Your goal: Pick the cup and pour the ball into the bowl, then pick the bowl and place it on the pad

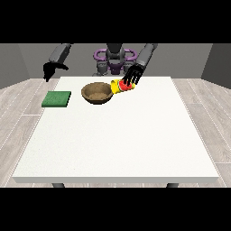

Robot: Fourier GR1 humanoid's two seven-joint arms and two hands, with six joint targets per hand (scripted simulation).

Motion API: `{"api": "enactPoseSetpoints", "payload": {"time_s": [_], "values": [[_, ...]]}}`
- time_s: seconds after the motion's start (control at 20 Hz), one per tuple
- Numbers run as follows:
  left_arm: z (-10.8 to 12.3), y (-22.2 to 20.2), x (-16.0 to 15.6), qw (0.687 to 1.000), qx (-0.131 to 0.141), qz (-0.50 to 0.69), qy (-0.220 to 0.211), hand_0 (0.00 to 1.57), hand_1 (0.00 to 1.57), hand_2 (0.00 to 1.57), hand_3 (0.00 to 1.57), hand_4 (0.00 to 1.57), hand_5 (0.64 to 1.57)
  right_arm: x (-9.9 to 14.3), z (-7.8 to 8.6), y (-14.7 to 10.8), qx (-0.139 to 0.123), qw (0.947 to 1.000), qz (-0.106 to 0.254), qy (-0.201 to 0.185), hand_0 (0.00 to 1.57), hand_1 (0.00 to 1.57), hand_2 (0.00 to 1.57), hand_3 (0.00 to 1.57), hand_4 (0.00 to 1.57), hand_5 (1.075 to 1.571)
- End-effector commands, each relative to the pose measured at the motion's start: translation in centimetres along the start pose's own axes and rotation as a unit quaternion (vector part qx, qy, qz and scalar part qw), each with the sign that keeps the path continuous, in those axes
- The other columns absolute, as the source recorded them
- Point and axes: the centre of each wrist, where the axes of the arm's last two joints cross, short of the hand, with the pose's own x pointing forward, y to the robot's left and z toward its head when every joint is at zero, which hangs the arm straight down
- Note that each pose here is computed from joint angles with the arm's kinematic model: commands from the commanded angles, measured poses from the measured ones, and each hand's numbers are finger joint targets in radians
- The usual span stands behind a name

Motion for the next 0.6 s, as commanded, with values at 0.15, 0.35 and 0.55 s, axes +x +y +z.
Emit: {"api": "enactPoseSetpoints", "payload": {"time_s": [0.15,0.35,0.55], "values": [[-3.0,0.9,7.7,0.993,-0.062,-0.074,-0.065,1.27,1.27,1.57,1.54,0.88,1.533,-1.8,4.7,-3.2,-0.063,0.9979,0.006,0.017,0.00,0.00,0.30,0.22,0.39,1.543],[-2.8,0.8,11.7,0.985,-0.107,-0.092,-0.096,0.92,0.92,1.57,1.48,0.90,1.539,-2.1,5.9,-4.3,-0.080,0.9959,-0.002,0.042,0.00,0.00,0.27,0.28,0.41,1.542],[-3.5,2.6,15.2,0.979,-0.082,-0.123,-0.142,0.22,0.22,1.57,1.44,0.87,1.529,-2.6,8.9,-6.1,-0.100,0.9950,0.009,0.006,0.00,0.00,0.24,0.39,0.40,1.540]]}}
